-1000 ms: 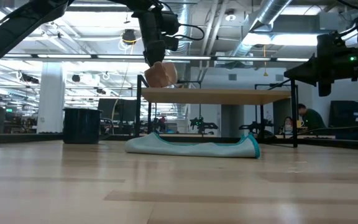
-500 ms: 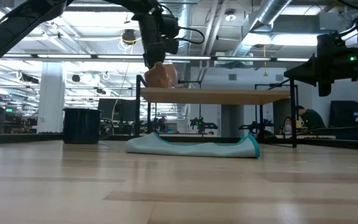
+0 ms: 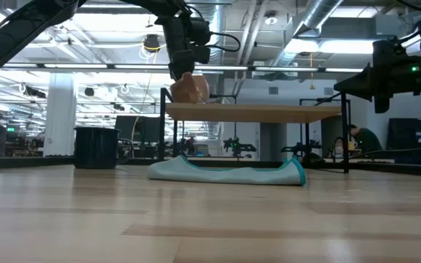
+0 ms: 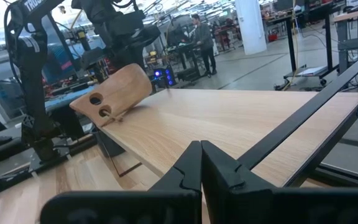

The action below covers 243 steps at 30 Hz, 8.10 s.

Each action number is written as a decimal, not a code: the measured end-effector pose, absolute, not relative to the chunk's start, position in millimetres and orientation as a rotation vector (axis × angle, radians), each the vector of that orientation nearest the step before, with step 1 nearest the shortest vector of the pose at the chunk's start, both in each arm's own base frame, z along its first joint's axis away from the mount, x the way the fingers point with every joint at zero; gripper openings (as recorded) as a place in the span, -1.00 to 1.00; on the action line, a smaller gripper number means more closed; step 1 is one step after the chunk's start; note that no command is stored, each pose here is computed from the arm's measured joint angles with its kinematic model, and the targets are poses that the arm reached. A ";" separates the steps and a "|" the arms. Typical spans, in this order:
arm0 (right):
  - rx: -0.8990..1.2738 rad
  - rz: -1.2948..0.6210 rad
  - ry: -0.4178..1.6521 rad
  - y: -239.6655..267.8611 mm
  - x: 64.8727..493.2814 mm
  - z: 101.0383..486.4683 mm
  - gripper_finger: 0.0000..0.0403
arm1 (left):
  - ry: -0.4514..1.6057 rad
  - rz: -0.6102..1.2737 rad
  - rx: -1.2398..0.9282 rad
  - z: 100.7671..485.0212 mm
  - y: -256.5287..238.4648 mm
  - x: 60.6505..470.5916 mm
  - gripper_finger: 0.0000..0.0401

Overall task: Stack small to large cups/mugs on shelf
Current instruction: Put the brown mug on the shelf, then put the dark blue mug on the shelf

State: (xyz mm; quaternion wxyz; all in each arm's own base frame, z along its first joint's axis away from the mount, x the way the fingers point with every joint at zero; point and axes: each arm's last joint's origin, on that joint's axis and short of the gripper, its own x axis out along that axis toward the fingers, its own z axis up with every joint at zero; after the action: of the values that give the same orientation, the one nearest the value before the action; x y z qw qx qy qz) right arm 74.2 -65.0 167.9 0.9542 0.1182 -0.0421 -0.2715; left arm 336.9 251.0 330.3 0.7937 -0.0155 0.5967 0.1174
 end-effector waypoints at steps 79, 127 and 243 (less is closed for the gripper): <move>0.237 -0.560 -0.084 -65.2 74.1 167.7 -0.87 | 1.214 0.365 0.117 333.6 251.7 353.9 -0.46; 0.214 -0.578 -0.078 -65.6 73.7 167.7 -0.87 | 1.105 0.366 0.134 376.5 238.5 343.8 -0.08; 0.227 -0.574 -0.074 -65.8 74.2 167.1 -0.87 | -0.028 0.565 -0.201 290.0 58.9 84.0 -0.83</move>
State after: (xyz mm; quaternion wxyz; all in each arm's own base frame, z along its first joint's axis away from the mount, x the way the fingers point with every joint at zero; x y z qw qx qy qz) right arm 74.2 -65.8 167.1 0.9520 0.1118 -0.0366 -0.2826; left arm 84.0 58.9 290.0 0.9552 -0.0988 -0.0140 0.2785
